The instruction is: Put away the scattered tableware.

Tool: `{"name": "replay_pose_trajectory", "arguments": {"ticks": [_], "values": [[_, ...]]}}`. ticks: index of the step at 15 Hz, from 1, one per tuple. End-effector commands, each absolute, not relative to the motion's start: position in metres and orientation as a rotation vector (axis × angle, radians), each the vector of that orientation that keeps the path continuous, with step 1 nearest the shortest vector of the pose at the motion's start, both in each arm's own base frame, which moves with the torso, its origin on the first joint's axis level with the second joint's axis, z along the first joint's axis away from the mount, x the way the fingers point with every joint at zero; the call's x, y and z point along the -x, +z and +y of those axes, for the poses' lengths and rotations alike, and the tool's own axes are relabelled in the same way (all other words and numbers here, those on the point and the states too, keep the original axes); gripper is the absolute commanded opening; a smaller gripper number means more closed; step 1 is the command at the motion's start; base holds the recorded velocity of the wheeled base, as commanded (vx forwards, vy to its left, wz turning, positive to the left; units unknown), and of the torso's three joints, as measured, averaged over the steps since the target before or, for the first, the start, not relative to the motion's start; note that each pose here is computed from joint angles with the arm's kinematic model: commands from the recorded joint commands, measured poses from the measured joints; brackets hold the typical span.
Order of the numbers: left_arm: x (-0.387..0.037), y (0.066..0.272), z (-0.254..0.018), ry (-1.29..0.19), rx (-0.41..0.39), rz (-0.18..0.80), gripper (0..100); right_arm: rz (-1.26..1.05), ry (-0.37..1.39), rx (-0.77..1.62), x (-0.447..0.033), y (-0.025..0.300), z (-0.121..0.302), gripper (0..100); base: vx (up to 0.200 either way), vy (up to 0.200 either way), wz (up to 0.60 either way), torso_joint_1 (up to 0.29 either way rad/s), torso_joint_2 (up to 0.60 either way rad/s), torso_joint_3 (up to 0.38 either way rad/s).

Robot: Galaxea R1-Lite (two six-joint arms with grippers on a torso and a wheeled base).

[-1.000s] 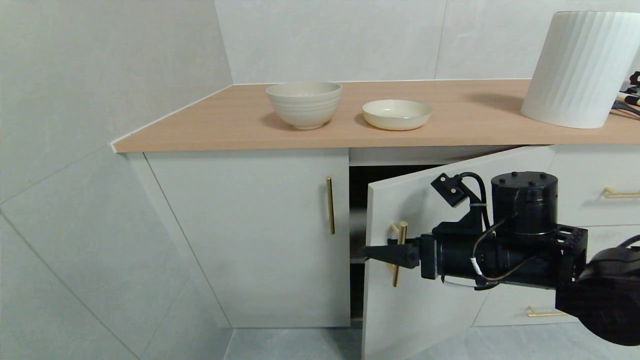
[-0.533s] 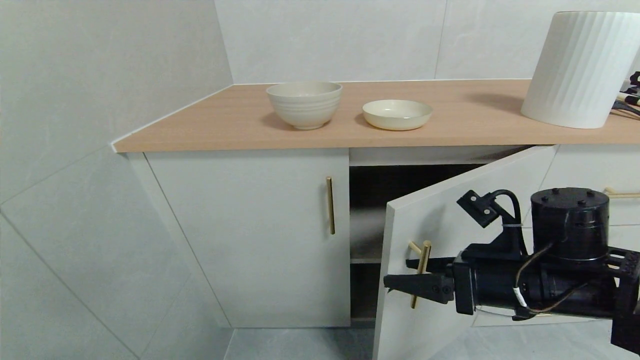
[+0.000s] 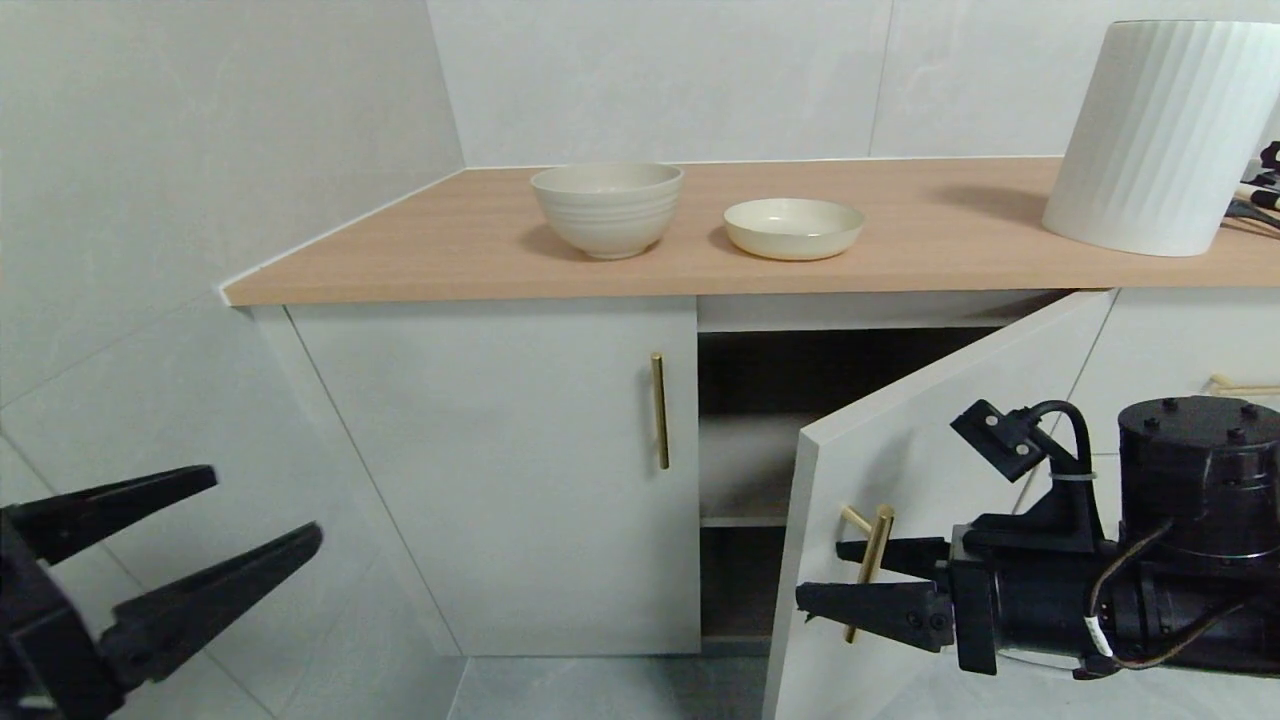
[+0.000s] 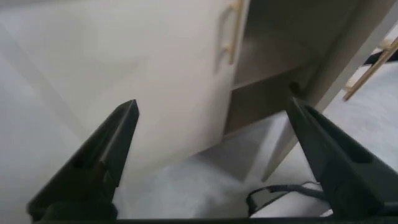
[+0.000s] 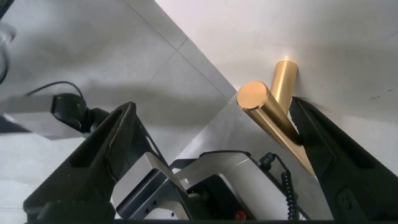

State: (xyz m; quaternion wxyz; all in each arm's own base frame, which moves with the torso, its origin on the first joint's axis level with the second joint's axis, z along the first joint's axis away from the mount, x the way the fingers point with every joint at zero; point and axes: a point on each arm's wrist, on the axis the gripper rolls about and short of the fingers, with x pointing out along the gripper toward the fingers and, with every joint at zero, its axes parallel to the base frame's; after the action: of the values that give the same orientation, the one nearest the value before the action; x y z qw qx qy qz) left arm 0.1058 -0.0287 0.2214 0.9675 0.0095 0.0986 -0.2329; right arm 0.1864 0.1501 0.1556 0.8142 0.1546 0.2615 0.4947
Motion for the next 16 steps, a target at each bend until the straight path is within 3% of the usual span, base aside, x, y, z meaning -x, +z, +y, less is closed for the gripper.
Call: {"name": "replay_pose_trajectory", "arguments": {"ticks": [1, 6, 8, 12, 13, 16], "values": [[-0.153, 0.210, -0.055, -0.548, -0.033, 0.311, 0, 0.538, 1.065, -0.332, -0.182, 0.160, 0.147, 100, 0.000, 0.000, 0.00, 0.000, 0.00, 0.000], [-0.176, 0.208, -0.092, -0.672, 0.052, 0.399, 0, 0.538, 1.065, -0.332, -0.181, 0.160, 0.146, 100, 0.000, 0.000, 0.00, 0.000, 0.00, 0.000], [-0.186, 0.201, -0.119, -0.759, 0.092, 0.397, 0, 0.538, 1.065, -0.332, -0.181, 0.160, 0.146, 100, 0.000, 0.000, 0.00, 0.000, 0.00, 0.000], [-0.201, 0.181, -0.171, -0.908, 0.221, 0.412, 0, 0.545, 1.064, -0.331, -0.180, 0.159, 0.146, 100, 0.000, 0.000, 0.00, 0.000, 0.00, 0.000], [-0.203, 0.178, -0.174, -0.910, 0.227, 0.421, 0, 0.545, 1.064, -0.331, -0.180, 0.159, 0.146, 100, 0.000, 0.000, 0.00, 0.000, 0.00, 0.000], [-0.228, 0.144, -0.197, -0.909, 0.216, 0.494, 0, 0.546, 1.062, -0.331, -0.180, 0.159, 0.146, 100, 0.000, 0.000, 0.00, 0.000, 0.00, 0.000]]}}
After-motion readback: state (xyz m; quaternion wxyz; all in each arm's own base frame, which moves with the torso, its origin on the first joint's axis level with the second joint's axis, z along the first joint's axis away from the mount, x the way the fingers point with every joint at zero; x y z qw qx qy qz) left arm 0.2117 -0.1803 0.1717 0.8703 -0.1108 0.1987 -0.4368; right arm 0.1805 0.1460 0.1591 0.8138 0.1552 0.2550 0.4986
